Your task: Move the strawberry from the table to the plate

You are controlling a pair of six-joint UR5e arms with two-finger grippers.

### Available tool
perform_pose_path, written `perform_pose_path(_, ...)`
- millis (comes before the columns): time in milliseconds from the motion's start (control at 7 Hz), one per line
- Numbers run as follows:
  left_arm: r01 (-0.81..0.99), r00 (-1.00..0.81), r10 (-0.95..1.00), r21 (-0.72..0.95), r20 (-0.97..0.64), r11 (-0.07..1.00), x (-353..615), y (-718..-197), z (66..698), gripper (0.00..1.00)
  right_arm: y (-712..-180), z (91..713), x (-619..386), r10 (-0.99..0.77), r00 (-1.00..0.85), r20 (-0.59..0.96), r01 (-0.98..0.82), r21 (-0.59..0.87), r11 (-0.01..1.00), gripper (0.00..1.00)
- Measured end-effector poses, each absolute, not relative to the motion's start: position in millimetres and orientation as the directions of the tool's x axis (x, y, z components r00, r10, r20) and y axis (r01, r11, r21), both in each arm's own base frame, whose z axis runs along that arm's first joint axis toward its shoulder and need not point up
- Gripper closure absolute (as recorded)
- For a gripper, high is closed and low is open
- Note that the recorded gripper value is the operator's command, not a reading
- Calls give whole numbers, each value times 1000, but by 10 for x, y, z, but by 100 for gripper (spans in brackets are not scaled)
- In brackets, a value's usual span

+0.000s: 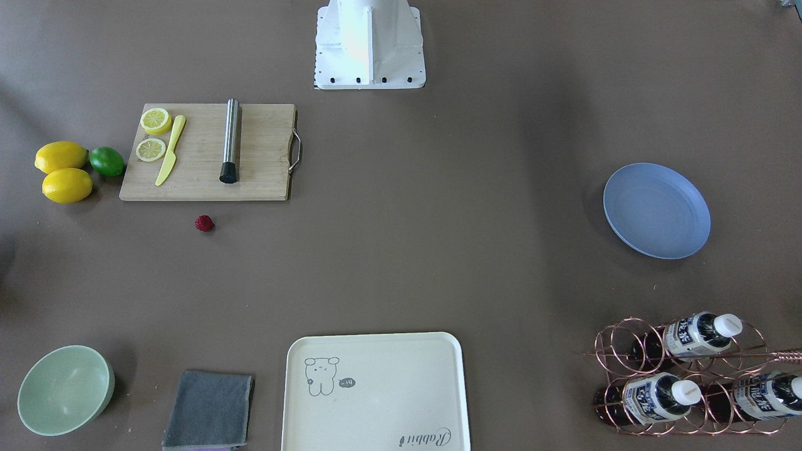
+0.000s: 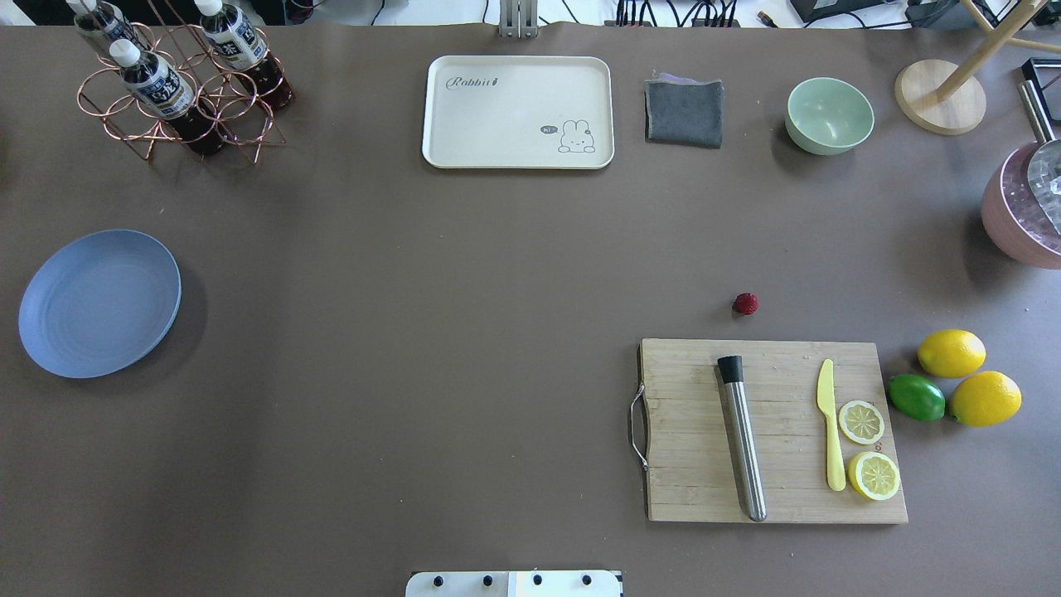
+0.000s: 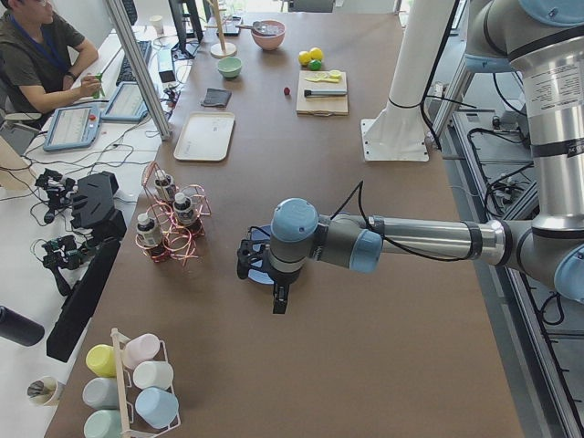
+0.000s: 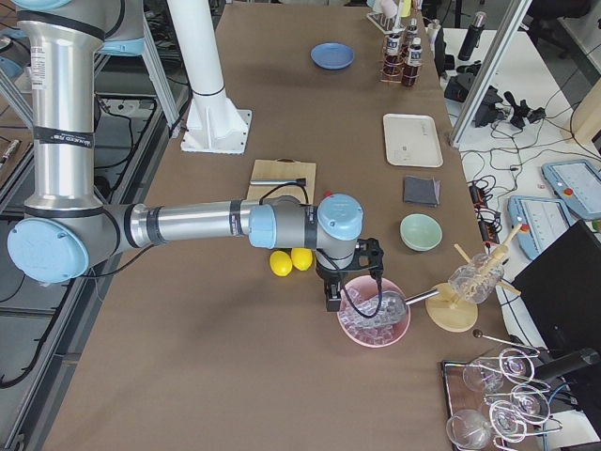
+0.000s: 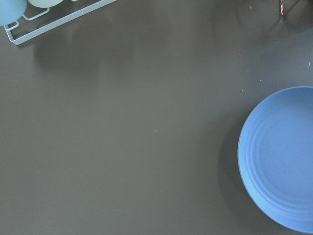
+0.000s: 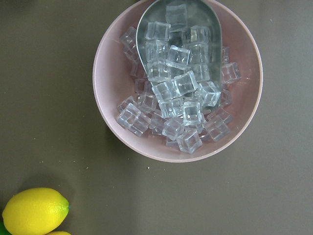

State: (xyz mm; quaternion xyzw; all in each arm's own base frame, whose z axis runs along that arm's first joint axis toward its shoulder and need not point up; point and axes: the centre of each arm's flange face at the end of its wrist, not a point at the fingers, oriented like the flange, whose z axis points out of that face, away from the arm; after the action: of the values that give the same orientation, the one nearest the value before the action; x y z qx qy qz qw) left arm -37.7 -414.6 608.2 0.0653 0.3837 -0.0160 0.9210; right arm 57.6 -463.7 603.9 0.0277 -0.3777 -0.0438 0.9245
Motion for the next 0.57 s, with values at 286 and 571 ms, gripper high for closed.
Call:
perform_pose_path(286, 63, 693, 32, 104, -720, 993, -9, -4409, 6225, 3, -4660, 6003, 564, -109, 703, 703, 61, 93, 994, 0)
perform_pose_path(571, 90, 658, 25, 111, -752, 990, 468, -4567, 6557, 3, -4662, 5984, 548, -111, 689, 716, 61, 96, 994, 0)
